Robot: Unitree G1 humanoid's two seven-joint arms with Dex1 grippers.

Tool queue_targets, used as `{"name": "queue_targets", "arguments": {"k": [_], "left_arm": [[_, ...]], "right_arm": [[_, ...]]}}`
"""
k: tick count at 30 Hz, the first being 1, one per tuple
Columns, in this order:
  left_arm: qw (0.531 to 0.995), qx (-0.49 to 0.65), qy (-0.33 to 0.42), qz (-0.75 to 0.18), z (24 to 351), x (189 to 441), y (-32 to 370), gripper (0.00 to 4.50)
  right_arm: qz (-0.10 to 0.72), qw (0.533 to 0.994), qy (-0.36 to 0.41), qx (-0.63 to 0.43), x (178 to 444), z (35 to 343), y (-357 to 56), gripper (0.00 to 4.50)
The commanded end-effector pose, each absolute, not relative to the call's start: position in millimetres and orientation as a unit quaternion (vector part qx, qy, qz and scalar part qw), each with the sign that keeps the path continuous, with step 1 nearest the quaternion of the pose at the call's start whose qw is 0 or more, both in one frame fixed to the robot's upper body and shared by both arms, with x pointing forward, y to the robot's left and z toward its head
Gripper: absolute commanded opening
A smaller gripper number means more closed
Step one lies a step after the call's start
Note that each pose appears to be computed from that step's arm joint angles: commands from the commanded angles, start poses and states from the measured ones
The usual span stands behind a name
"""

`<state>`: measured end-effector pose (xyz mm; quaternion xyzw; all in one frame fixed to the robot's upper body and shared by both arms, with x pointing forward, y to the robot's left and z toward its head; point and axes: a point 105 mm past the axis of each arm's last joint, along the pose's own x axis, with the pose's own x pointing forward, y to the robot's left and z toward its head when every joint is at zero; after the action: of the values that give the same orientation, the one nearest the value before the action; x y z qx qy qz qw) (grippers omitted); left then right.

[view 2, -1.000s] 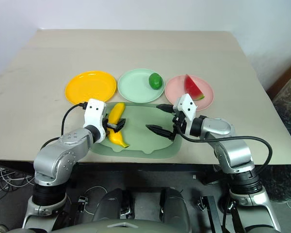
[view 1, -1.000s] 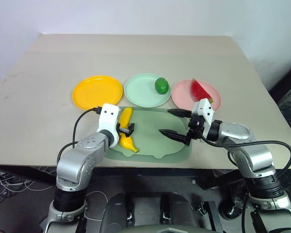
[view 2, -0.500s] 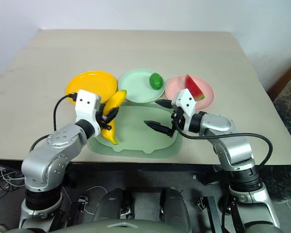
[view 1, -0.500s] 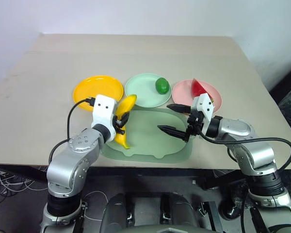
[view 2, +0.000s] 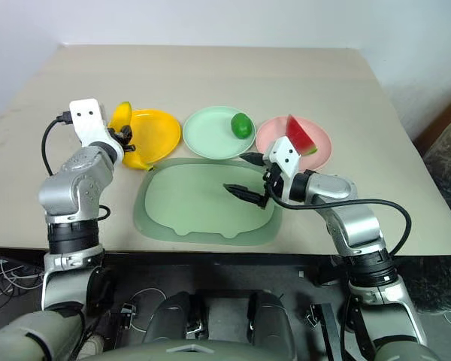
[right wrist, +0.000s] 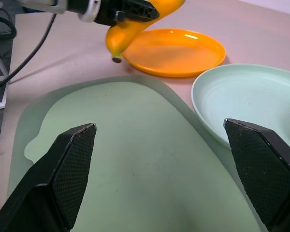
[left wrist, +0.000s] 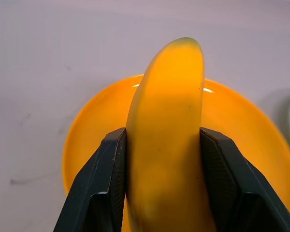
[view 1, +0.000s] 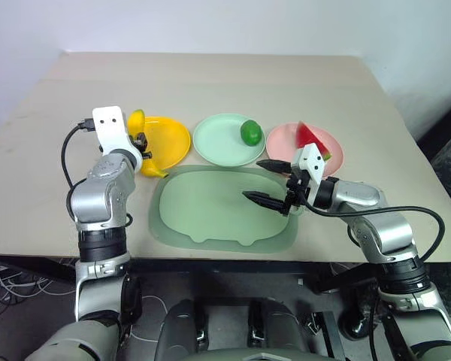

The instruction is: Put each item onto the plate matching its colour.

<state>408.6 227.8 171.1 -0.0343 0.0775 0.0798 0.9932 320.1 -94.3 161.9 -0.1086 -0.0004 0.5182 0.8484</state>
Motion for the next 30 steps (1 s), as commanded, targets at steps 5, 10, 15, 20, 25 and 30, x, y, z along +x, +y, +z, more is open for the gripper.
{"name": "queue_targets", "arguments": {"k": [5,10,15,20,25,30], "left_arm": [[0.994,-0.019,0.05,0.091,166.1,423.2,242.6,1.84],[0.996,-0.026,0.041,0.071,168.9,428.0,235.1,3.13],[0.999,-0.016,0.01,0.041,179.7,422.7,223.3,4.48],[0.993,0.039,-0.088,-0.072,198.4,391.6,192.2,4.48],[0.962,0.023,-0.154,-0.224,199.6,332.7,171.4,4.48],[0.943,0.028,-0.133,-0.304,179.4,285.2,183.3,4.48]], "right_arm": [[0.515,0.847,-0.024,-0.127,323.9,165.8,-92.6,4.5],[0.513,0.848,-0.028,-0.133,325.2,168.0,-95.6,4.5],[0.513,0.848,-0.029,-0.133,324.7,166.7,-95.0,4.5],[0.51,0.85,-0.032,-0.126,322.3,165.6,-95.2,4.5],[0.504,0.857,-0.036,-0.107,319.4,166.7,-98.8,4.5],[0.509,0.856,-0.034,-0.089,311.2,163.8,-96.7,4.5]]}}
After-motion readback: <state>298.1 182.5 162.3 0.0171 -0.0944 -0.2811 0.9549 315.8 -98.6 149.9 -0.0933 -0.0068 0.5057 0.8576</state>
